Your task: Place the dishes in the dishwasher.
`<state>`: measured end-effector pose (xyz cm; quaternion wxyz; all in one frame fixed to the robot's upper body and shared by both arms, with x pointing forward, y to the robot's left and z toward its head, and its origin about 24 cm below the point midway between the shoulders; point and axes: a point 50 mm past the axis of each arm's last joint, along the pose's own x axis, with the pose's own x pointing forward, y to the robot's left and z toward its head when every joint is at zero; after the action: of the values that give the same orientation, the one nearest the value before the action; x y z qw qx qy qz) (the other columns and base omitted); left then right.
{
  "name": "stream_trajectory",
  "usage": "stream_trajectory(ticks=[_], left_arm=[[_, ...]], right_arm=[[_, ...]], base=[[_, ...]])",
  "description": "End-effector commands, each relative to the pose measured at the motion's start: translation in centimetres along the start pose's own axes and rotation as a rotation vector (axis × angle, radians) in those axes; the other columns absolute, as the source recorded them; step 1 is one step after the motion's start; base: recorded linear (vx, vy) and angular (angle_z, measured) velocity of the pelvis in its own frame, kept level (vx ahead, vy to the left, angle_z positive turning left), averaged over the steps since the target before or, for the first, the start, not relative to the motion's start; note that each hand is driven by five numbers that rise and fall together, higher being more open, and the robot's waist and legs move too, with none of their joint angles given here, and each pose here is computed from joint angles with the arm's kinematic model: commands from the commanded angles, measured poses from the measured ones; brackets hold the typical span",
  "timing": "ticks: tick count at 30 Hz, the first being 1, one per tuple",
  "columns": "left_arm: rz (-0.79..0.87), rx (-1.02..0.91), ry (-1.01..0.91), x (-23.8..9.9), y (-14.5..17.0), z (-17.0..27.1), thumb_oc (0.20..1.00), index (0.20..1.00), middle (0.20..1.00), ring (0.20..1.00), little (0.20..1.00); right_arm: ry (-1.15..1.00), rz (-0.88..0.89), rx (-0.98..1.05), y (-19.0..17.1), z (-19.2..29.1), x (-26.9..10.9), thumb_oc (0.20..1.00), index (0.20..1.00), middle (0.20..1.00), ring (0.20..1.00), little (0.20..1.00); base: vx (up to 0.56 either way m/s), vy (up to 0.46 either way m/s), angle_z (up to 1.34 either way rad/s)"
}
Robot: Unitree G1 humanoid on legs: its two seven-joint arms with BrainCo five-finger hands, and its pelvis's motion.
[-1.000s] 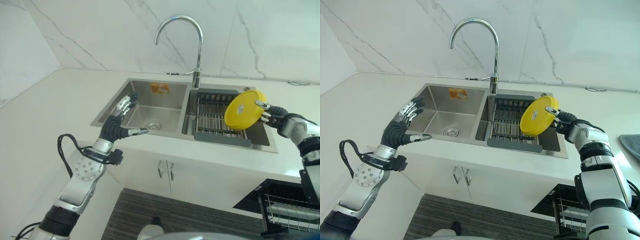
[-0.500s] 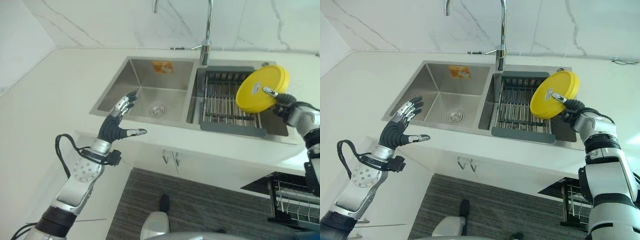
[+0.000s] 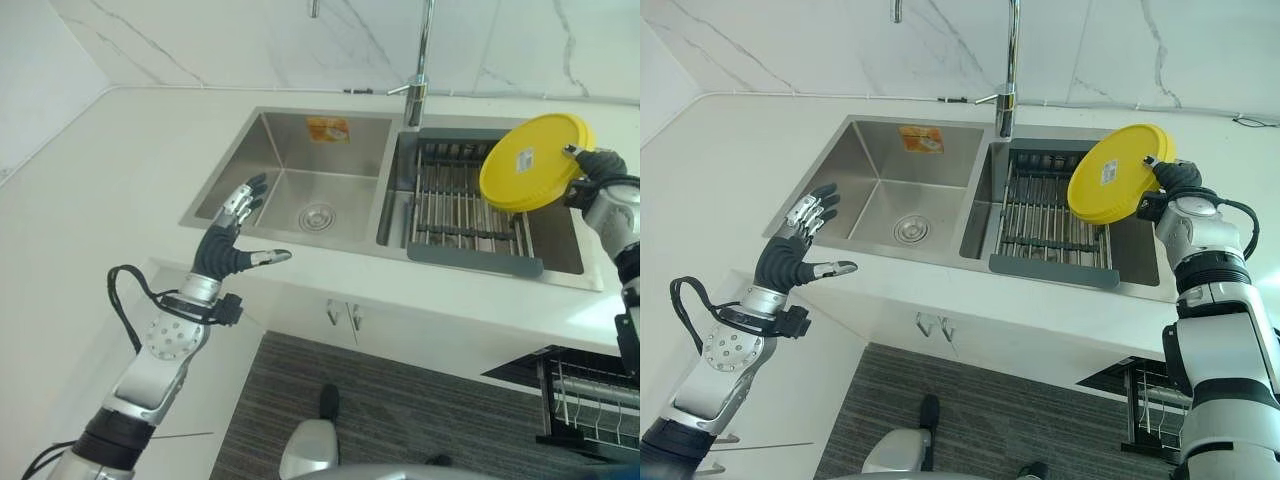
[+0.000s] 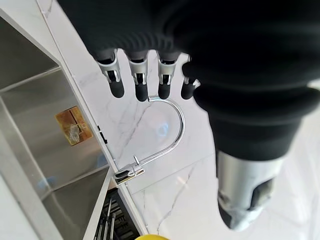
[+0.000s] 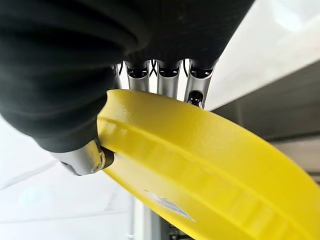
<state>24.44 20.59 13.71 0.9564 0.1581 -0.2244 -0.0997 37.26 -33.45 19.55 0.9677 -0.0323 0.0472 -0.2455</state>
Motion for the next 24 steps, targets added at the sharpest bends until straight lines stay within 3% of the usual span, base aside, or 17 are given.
stream_trajectory(ticks=[1, 5, 13, 16, 24], left_arm=[[0.002, -0.026, -0.119, 0.6, -0.3, 1.6, 1.000, 1.000, 1.000, 1.000, 1.000], [-0.003, -0.029, -0.110, 0.3, -0.4, 1.5, 1.000, 1.000, 1.000, 1.000, 1.000], [-0.017, -0.060, -0.092, -0.3, -0.9, 1.2, 1.000, 1.000, 1.000, 1.000, 1.000], [-0.031, -0.077, -0.082, -0.9, -1.2, 0.8, 1.000, 1.000, 1.000, 1.000, 1.000], [-0.032, -0.113, -0.101, -1.6, -1.9, 0.9, 1.000, 1.000, 1.000, 1.000, 1.000]], right_arm=[[-0.261, 0.009, 0.020, 0.4, 5.7, -0.7, 0.200, 0.200, 0.200, 0.200, 0.200], [-0.213, 0.061, 0.075, 1.0, 4.3, -0.6, 0.200, 0.200, 0.200, 0.200, 0.200], [-0.209, 0.235, 0.372, 3.2, 2.7, -1.4, 0.200, 0.200, 0.200, 0.200, 0.200], [-0.214, 0.352, 0.557, 4.8, 1.9, -2.6, 0.200, 0.200, 0.200, 0.200, 0.200], [-0.371, 0.483, 0.670, 6.7, 3.7, -7.0, 0.200, 0.200, 0.200, 0.200, 0.200]], base=[[0.00, 0.000, 0.00], [0.00, 0.000, 0.00], [0.00, 0.008, 0.00], [0.03, 0.016, 0.01], [-0.01, -0.003, 0.00]])
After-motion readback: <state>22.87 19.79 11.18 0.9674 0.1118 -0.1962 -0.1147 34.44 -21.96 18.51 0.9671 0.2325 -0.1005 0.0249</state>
